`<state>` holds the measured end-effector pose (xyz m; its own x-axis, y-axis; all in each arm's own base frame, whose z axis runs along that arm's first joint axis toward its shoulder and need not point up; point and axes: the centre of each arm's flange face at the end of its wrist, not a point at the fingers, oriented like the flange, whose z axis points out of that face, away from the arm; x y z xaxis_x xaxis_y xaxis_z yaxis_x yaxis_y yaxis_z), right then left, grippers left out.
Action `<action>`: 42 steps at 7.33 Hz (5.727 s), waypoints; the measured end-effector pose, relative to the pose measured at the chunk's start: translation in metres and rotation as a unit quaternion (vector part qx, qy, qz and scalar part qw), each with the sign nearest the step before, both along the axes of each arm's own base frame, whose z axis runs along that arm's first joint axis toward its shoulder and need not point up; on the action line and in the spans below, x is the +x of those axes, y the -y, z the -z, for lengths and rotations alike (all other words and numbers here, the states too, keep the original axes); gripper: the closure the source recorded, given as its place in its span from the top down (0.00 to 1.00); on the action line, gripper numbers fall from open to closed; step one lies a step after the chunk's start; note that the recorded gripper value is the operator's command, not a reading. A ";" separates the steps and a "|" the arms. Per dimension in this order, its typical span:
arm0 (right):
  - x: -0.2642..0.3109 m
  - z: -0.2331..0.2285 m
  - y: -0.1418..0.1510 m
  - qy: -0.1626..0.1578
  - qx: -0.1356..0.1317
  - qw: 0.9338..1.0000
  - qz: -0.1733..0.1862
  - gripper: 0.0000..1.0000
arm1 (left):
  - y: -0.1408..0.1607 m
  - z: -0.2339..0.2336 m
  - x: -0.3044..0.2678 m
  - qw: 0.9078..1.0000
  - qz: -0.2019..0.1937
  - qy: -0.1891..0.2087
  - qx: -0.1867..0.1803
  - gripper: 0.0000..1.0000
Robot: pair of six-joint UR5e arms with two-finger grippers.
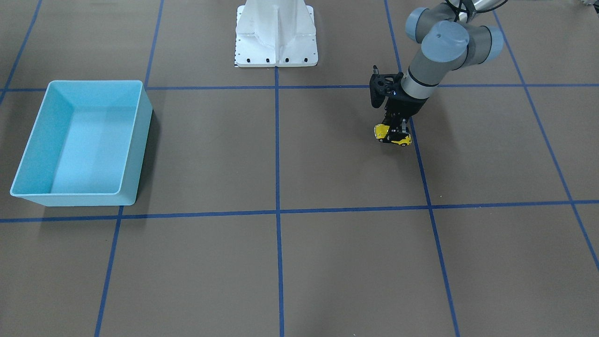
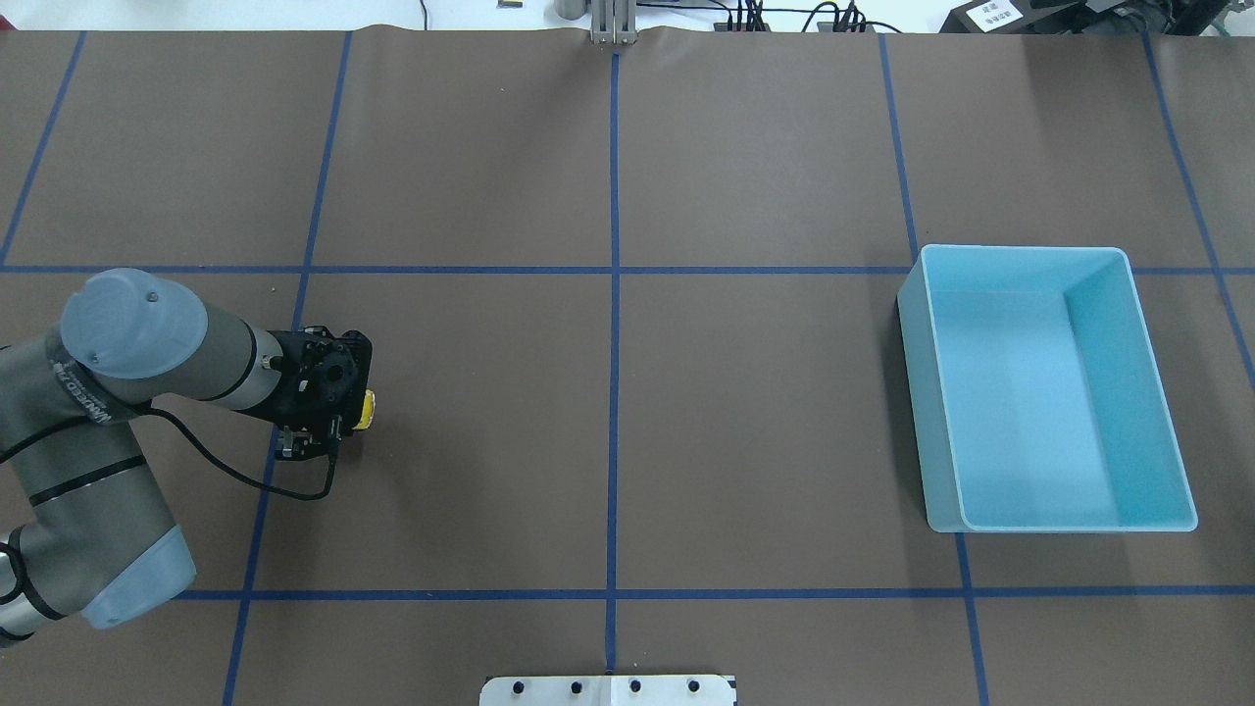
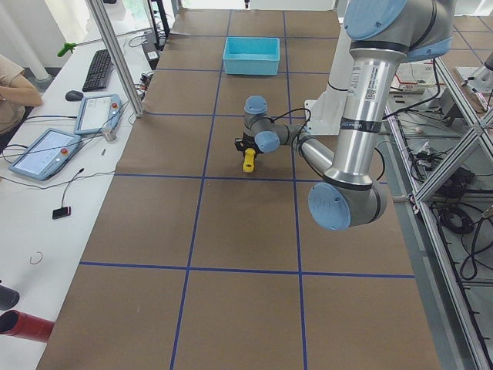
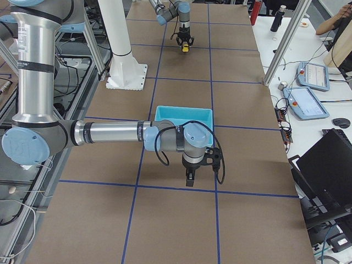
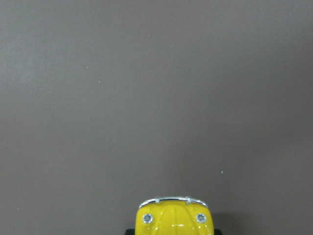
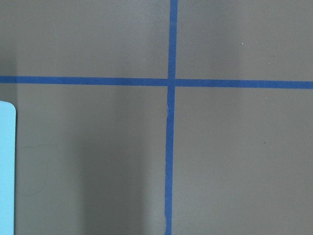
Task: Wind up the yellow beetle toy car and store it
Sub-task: 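Press the car down with the left gripper and drag it toward the robot, then keep dragging the pressed car backward with the left gripper to wind it, then lift the left gripper off the car, letting it drive forward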
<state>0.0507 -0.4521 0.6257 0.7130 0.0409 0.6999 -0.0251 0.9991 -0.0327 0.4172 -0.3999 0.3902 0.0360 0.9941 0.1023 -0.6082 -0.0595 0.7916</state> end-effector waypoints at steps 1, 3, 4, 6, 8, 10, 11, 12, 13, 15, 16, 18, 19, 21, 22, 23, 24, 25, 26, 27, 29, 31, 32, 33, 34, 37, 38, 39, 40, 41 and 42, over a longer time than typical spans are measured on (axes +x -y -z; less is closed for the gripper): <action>0.001 0.002 -0.001 -0.001 0.000 1.000 -0.001 1.00 | 0.000 -0.002 0.000 1.000 0.003 0.001 -0.005 0.05; 0.004 0.003 -0.001 -0.001 0.000 1.000 -0.004 1.00 | 0.001 -0.006 0.001 1.000 0.000 0.004 -0.009 0.05; 0.007 0.003 -0.002 0.000 -0.001 1.000 -0.007 1.00 | 0.001 -0.009 0.002 1.000 -0.002 0.006 -0.010 0.05; 0.013 0.003 -0.004 0.002 -0.003 1.000 -0.014 1.00 | 0.002 -0.019 0.005 1.000 -0.004 0.015 -0.016 0.05; 0.014 0.003 -0.004 0.004 -0.003 1.000 -0.017 1.00 | 0.003 -0.025 0.006 1.000 -0.007 0.021 -0.018 0.05; 0.015 0.003 -0.004 0.004 -0.003 1.000 -0.018 1.00 | 0.003 -0.032 0.005 0.999 -0.015 0.025 -0.016 0.05; 0.016 0.004 -0.004 0.004 -0.002 1.000 -0.018 1.00 | 0.002 -0.034 0.005 0.999 -0.016 0.026 -0.016 0.05; 0.017 0.004 -0.004 0.004 -0.002 1.000 -0.019 1.00 | 0.001 -0.036 0.004 0.999 -0.017 0.027 -0.017 0.05; 0.019 0.005 -0.003 0.004 -0.001 1.000 -0.022 1.00 | 0.001 -0.039 0.002 0.999 -0.020 0.027 -0.019 0.05; 0.022 0.007 -0.004 0.005 0.000 1.000 -0.026 1.00 | 0.000 -0.043 -0.001 0.999 -0.028 0.027 -0.020 0.05; 0.023 0.009 -0.005 0.005 0.002 1.000 -0.027 1.00 | -0.001 -0.045 -0.003 0.999 -0.030 0.025 -0.021 0.05; 0.024 0.010 -0.005 0.004 0.003 1.000 -0.027 1.00 | -0.001 -0.048 -0.009 0.999 -0.034 0.016 -0.023 0.05; 0.024 0.010 -0.005 0.004 0.003 1.000 -0.027 1.00 | 0.000 -0.048 -0.012 0.999 -0.034 0.010 -0.022 0.05; 0.024 0.010 -0.005 0.003 0.003 1.000 -0.027 1.00 | 0.001 -0.057 -0.021 0.999 -0.034 -0.002 -0.021 0.05; 0.024 0.010 -0.005 0.003 0.003 1.000 -0.027 1.00 | 0.000 -0.068 -0.025 0.999 -0.034 -0.007 -0.018 0.05; 0.024 0.010 -0.006 0.002 0.003 1.000 -0.027 1.00 | 0.000 -0.077 -0.029 0.999 -0.033 -0.013 -0.016 0.05; 0.024 0.009 -0.006 0.002 0.002 1.000 -0.027 1.00 | 0.001 -0.082 -0.033 0.999 -0.033 -0.016 -0.018 0.05; 0.024 0.009 -0.006 0.001 0.002 1.000 -0.027 1.00 | 0.003 -0.085 -0.037 0.999 -0.034 -0.019 -0.021 0.05; 0.024 0.008 -0.006 0.000 0.001 1.000 -0.027 1.00 | 0.003 -0.086 -0.041 0.999 -0.034 -0.022 -0.022 0.05; 0.024 0.007 -0.006 0.000 0.000 1.000 -0.028 1.00 | 0.004 -0.086 -0.043 0.999 -0.034 -0.024 -0.023 0.05; 0.024 0.007 -0.006 0.000 0.000 1.000 -0.028 1.00 | 0.003 -0.091 -0.047 0.999 -0.033 -0.025 -0.023 0.05; 0.024 0.007 -0.006 -0.001 0.001 1.000 -0.028 1.00 | 0.003 -0.095 -0.050 0.999 -0.035 -0.030 -0.024 0.05; 0.024 0.007 -0.006 -0.001 0.001 1.000 -0.027 1.00 | 0.005 -0.098 -0.053 0.998 -0.035 -0.033 -0.026 0.05; 0.024 0.007 -0.006 -0.001 0.001 1.000 -0.027 1.00 | 0.005 -0.104 -0.056 0.998 -0.036 -0.036 -0.026 0.05; 0.024 0.007 -0.006 -0.001 0.001 1.000 -0.027 1.00 | 0.005 -0.109 -0.058 0.998 -0.037 -0.040 -0.026 0.05; 0.024 0.007 -0.005 -0.001 0.001 1.000 -0.027 1.00 | 0.005 -0.120 -0.068 0.998 -0.040 -0.049 -0.031 0.05; 0.024 0.006 -0.005 -0.002 0.001 1.000 -0.026 1.00 | 0.004 -0.123 -0.071 0.997 -0.040 -0.050 -0.031 0.05; 0.024 0.006 -0.005 -0.002 0.001 1.000 -0.026 1.00 | 0.004 -0.124 -0.074 0.997 -0.040 -0.053 -0.030 0.05; 0.024 0.006 -0.005 -0.002 0.001 1.000 -0.026 1.00 | 0.004 -0.124 -0.076 0.997 -0.042 -0.056 -0.030 0.05; 0.024 0.006 -0.005 -0.002 0.001 1.000 -0.026 1.00 | 0.004 -0.124 -0.077 0.997 -0.043 -0.060 -0.029 0.05; 0.024 0.006 -0.005 -0.002 0.001 1.000 -0.026 1.00 | 0.003 -0.126 -0.079 0.997 -0.043 -0.063 -0.028 0.05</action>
